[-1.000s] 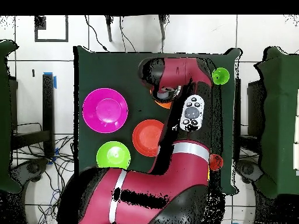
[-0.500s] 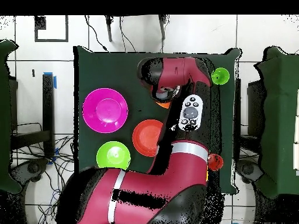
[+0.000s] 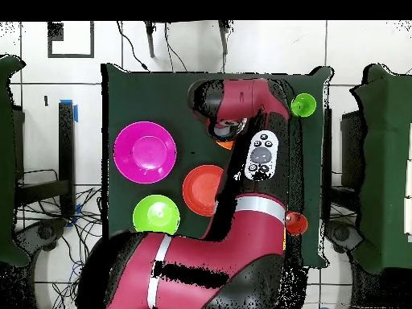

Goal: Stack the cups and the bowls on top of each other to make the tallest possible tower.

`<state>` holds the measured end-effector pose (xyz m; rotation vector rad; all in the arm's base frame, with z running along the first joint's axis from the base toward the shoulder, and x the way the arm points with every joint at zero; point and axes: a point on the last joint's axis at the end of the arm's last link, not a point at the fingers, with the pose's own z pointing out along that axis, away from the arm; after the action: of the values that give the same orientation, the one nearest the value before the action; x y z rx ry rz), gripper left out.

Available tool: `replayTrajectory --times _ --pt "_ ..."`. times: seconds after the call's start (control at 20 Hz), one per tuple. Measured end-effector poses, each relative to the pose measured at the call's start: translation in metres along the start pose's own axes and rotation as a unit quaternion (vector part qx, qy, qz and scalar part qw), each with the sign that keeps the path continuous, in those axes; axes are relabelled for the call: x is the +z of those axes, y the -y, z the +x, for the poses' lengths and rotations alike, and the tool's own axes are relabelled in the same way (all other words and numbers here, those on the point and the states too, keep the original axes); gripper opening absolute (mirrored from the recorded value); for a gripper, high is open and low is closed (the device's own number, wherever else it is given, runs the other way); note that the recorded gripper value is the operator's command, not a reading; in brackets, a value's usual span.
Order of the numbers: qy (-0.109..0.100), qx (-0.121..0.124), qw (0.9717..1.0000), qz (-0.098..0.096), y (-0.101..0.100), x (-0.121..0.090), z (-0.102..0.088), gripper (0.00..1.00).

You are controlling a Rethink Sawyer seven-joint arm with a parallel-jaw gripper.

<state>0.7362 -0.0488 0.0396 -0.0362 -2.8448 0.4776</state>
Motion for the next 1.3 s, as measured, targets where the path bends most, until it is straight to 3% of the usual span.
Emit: replayTrajectory --times 0.95,1.3 --pt "0.025 -0.008 0.9996 0.003 -0.017 -0.021 -0.014 0.00" --pt "0.026 -0.006 0.9996 0.000 -0.018 -0.022 -0.015 0.00"
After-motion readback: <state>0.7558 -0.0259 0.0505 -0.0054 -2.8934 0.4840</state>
